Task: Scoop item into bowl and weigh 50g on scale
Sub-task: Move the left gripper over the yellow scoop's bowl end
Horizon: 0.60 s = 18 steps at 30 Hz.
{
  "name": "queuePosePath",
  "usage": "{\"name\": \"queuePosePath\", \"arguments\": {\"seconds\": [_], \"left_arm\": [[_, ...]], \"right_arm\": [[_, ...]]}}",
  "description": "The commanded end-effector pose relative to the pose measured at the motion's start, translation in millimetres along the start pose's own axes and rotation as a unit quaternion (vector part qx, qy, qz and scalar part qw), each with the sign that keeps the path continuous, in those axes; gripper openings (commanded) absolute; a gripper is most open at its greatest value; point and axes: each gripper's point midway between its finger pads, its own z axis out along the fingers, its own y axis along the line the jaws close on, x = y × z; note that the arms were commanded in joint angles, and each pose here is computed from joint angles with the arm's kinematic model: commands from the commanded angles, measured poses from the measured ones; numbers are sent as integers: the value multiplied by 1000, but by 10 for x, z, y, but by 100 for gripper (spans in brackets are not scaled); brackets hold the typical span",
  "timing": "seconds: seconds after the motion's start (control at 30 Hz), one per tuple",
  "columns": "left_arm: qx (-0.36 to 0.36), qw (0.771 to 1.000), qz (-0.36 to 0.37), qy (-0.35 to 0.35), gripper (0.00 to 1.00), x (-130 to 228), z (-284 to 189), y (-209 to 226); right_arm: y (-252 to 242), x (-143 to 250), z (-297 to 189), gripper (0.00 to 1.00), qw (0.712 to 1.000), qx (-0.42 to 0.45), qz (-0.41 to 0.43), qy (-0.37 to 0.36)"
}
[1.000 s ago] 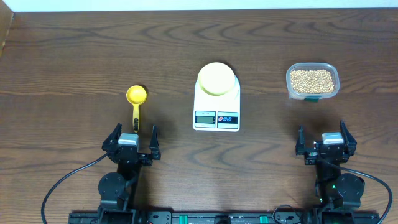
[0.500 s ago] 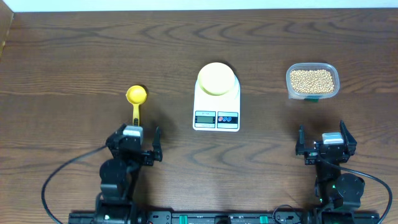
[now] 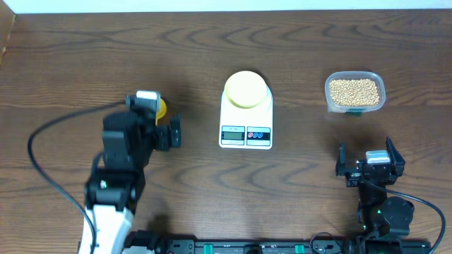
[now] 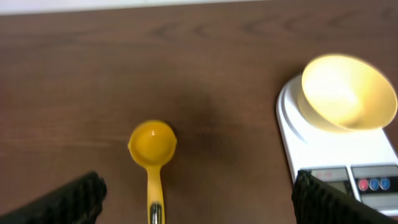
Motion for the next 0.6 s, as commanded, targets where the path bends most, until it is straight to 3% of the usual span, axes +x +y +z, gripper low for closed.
{"name": "queuePosePath", "arguments": {"seconds": [0.0,0.23,0.57], "left_arm": [[16,1000,-1,26,98,-388,22,-14],[86,988,-74,107,98,-648,179,129],[38,977,-153,141,98,-429,421,823]], "right_arm": [[0,-2,-4,99,1000,0,-4,-1],[0,-1,-4,99,1000,0,-4,-1],[0,-2,-4,99,1000,0,-4,-1]]}}
